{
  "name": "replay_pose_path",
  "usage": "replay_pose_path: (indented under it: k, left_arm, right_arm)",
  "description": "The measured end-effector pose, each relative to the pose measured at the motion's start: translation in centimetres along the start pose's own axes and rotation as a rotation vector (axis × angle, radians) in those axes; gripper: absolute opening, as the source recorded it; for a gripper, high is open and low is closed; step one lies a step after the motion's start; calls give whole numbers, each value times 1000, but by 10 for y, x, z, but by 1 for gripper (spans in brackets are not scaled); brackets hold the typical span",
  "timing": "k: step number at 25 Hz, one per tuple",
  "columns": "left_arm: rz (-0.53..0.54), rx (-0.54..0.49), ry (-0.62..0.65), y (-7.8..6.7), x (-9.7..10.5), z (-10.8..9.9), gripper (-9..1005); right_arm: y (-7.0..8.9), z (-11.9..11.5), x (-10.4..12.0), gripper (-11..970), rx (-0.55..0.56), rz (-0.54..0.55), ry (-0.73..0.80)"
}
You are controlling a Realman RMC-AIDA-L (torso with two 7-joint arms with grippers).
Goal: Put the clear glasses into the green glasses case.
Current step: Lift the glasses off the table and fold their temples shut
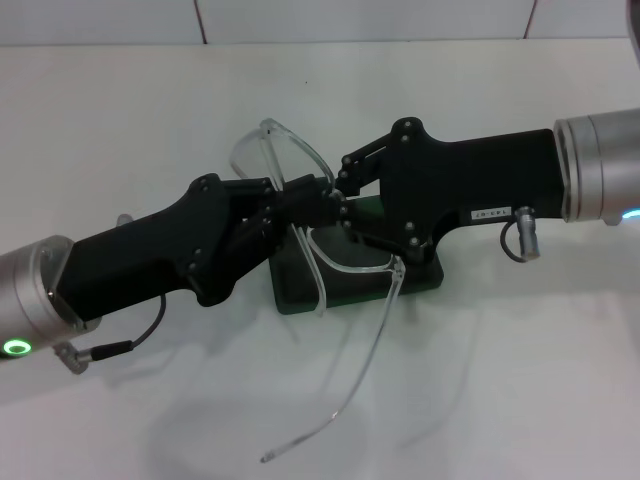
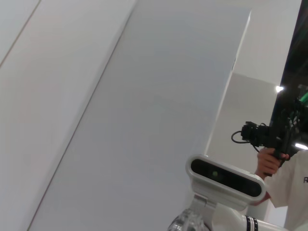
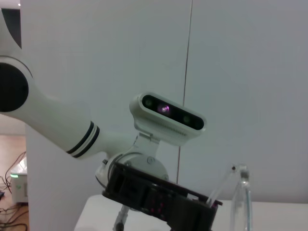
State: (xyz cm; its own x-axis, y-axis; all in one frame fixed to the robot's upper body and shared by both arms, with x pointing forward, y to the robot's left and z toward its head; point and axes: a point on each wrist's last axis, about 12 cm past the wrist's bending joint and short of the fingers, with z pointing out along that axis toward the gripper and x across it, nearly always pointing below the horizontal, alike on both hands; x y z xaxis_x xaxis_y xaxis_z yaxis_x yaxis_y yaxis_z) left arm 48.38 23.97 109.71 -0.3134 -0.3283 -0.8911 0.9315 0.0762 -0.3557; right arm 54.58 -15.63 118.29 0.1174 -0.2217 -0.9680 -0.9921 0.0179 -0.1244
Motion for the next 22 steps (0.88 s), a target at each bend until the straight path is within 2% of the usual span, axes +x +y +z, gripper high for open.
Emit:
replay_pose_path:
  k: [22]
  left_arm:
    - [13,-1,-24,-1,-1,-1,67]
  right_arm:
    - [-4,-6,15,114,38,10,-47]
